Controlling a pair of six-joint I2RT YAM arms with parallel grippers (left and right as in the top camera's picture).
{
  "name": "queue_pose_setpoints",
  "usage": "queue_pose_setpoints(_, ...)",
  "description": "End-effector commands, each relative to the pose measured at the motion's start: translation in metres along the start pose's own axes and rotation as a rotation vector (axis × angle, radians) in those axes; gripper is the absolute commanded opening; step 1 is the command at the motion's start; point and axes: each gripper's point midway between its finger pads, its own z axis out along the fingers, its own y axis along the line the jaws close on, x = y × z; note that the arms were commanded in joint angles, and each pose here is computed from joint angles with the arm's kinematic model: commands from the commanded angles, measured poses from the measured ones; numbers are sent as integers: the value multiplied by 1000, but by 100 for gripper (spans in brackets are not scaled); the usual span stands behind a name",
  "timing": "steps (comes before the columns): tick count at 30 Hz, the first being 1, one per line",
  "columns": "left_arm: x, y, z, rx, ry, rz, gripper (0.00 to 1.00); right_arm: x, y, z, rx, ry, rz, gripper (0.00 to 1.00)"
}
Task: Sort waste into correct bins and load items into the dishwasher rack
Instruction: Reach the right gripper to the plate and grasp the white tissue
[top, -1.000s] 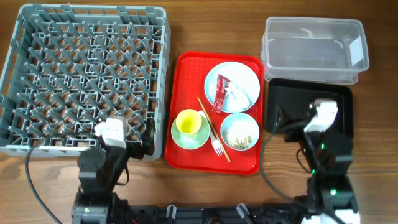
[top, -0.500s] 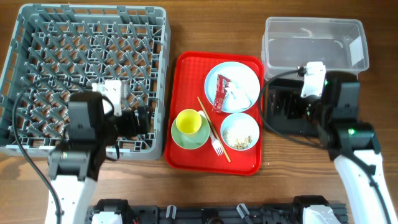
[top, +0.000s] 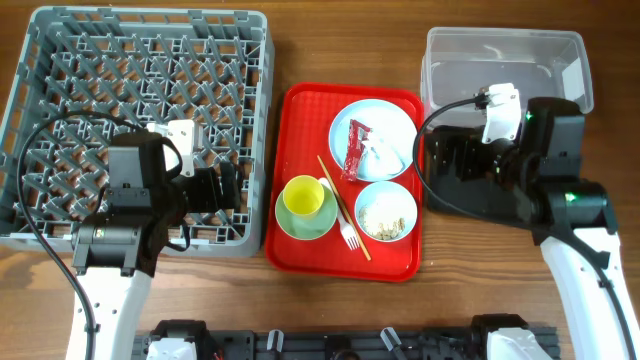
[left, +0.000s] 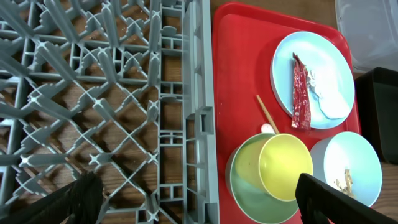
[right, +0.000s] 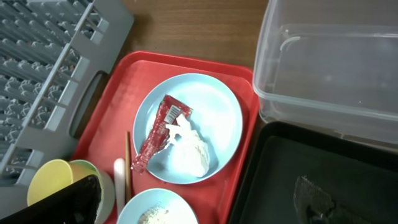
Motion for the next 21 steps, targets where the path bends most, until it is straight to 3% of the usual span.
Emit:
queue_pose_setpoints(1,-9,-3,-4,7,-27,-1,100,-20,20,3,-29,4,-64,100)
queue_pose_setpoints(9,-10,-3,-4,7,-28,0,100,-10,33,54,21,164,-119,90)
queue_pose_setpoints(16,-9,-3,-4,7,-28,0,100,43,17,121,71,381,-45,61)
queue_pose_setpoints(21,-9,-3,-4,7,-28,0,100,77,5,157,89,489,7,61)
